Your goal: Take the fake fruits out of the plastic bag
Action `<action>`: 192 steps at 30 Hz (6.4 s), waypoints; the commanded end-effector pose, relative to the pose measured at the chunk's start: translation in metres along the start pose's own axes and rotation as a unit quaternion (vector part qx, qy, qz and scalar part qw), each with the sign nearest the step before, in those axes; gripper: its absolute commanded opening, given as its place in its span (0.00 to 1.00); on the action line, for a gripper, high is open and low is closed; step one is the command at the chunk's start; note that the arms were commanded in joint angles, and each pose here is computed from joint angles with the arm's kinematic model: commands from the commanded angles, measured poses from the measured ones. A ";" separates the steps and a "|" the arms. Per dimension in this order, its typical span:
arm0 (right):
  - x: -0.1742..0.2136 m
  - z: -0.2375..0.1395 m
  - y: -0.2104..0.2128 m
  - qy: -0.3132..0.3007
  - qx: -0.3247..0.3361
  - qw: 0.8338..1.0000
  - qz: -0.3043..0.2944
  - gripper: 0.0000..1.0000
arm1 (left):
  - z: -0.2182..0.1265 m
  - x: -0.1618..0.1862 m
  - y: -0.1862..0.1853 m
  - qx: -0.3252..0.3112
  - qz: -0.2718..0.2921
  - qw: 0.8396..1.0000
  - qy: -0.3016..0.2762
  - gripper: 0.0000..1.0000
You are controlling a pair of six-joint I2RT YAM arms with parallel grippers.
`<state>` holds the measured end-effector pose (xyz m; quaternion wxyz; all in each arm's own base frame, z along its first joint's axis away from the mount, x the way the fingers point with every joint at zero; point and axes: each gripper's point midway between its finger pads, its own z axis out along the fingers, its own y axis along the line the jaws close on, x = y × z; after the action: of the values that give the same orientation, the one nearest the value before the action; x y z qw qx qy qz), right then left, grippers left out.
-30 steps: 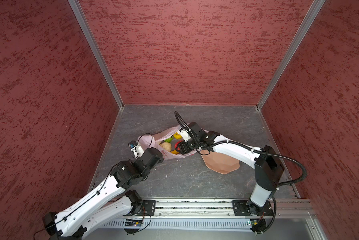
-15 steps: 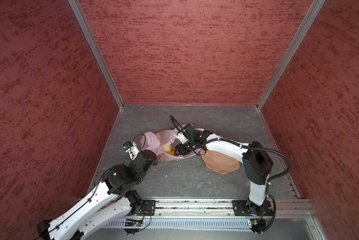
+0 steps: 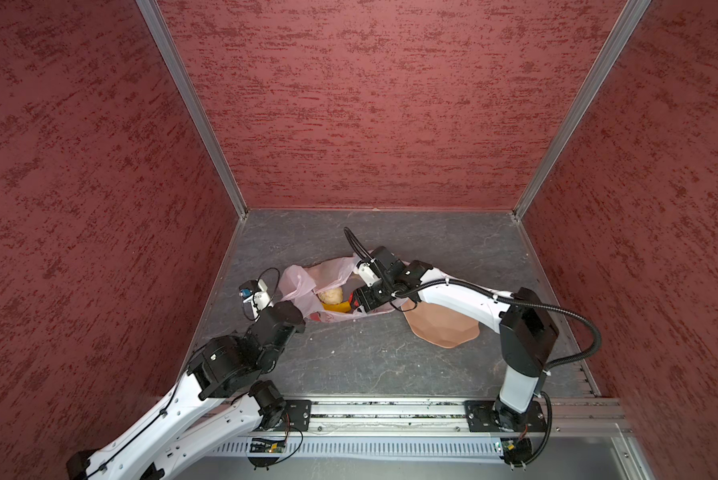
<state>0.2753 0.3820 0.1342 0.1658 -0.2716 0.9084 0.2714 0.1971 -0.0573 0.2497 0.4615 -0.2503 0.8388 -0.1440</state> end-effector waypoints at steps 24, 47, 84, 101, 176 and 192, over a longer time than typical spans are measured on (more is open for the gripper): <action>0.035 -0.003 -0.023 0.055 0.059 0.996 -0.049 0.28 | -0.041 -0.052 -0.045 0.115 0.025 0.992 -0.056 0.14; 0.004 -0.069 0.051 0.022 -0.075 0.992 -0.100 0.28 | -0.002 -0.019 -0.068 0.116 0.038 0.992 -0.023 0.14; -0.008 -0.085 0.060 0.101 -0.123 0.985 0.067 0.27 | 0.062 0.044 -0.069 0.133 0.001 0.989 -0.063 0.13; -0.103 -0.198 0.036 -0.127 -0.038 0.991 -0.008 0.27 | 0.048 0.035 -0.067 0.122 0.034 0.992 -0.010 0.14; 0.070 -0.111 -0.216 -0.071 0.253 0.947 0.186 0.85 | -0.023 -0.029 -0.034 0.087 0.107 0.990 0.040 0.16; -0.060 -0.267 -0.067 -0.269 0.180 0.946 -0.018 0.49 | -0.029 0.028 -0.003 0.040 0.082 0.977 0.194 0.16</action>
<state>0.3397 0.1706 0.3362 0.4585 -0.1004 0.8699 0.1519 0.1734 -0.0757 0.2636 0.3525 -0.1129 0.9104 -0.1848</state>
